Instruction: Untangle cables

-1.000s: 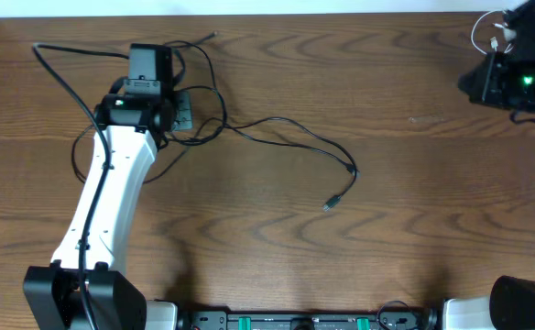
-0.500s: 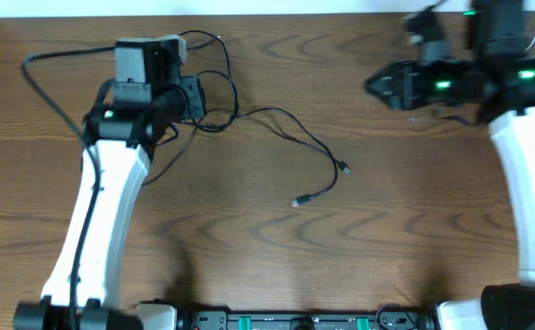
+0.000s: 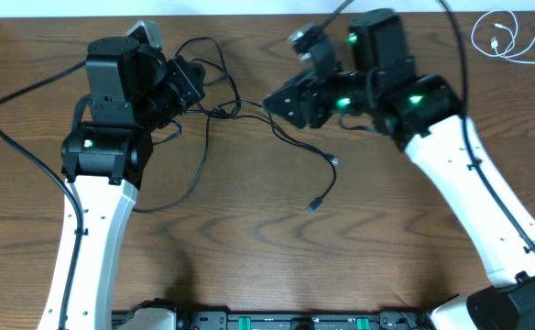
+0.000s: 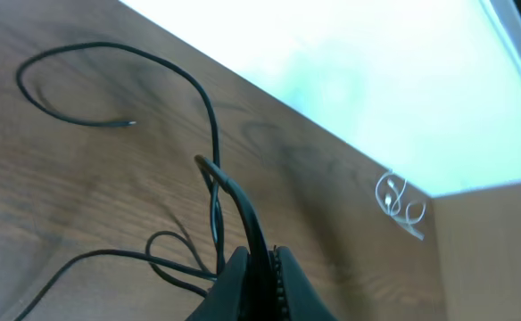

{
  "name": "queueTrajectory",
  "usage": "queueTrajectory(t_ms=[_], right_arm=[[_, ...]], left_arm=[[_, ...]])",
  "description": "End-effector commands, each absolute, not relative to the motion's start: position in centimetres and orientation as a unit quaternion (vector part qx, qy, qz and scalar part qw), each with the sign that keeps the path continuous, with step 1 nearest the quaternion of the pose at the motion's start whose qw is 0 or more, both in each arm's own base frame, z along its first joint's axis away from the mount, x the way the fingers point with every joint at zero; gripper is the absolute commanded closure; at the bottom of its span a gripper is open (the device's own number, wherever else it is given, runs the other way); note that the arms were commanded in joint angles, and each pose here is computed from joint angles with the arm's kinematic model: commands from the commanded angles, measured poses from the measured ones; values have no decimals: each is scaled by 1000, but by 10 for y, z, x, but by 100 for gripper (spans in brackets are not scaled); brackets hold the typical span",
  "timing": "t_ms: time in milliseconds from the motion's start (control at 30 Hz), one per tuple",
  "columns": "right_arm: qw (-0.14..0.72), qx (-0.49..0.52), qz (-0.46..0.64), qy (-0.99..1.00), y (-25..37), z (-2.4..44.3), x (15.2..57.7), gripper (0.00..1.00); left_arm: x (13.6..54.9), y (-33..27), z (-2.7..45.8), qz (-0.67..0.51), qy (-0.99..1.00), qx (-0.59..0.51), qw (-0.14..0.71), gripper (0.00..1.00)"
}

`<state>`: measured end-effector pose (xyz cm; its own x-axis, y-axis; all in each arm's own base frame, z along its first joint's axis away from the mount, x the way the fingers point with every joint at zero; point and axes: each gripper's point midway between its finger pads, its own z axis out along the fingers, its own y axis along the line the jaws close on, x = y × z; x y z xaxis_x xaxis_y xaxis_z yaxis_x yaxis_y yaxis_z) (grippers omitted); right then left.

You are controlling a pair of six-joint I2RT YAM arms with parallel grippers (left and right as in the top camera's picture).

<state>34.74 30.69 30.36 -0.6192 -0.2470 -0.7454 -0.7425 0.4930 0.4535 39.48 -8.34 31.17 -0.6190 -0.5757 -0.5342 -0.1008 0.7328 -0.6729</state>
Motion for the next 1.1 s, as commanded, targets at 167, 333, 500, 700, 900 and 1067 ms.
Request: queueTrajectory(t_ms=[167, 333, 500, 700, 900, 1067], right_arm=[[325, -334, 361, 808, 350, 281, 344, 43], [327, -352, 373, 794, 373, 268, 349, 37], [327, -355, 381, 788, 383, 255, 358, 38], [335, -357, 384, 783, 390, 250, 365, 43], [337, -333, 399, 785, 395, 254, 369, 48], [319, -273, 374, 827, 383, 233, 378, 64]], left_arm=[[394, -73, 322, -322, 818, -289, 380, 93], [390, -79, 322, -335, 821, -279, 368, 93], [384, -95, 324, -355, 835, -218, 360, 93], [380, -103, 325, -372, 837, -205, 345, 93], [379, -103, 323, -378, 834, -224, 334, 93], [382, -107, 346, -411, 812, -212, 356, 93]])
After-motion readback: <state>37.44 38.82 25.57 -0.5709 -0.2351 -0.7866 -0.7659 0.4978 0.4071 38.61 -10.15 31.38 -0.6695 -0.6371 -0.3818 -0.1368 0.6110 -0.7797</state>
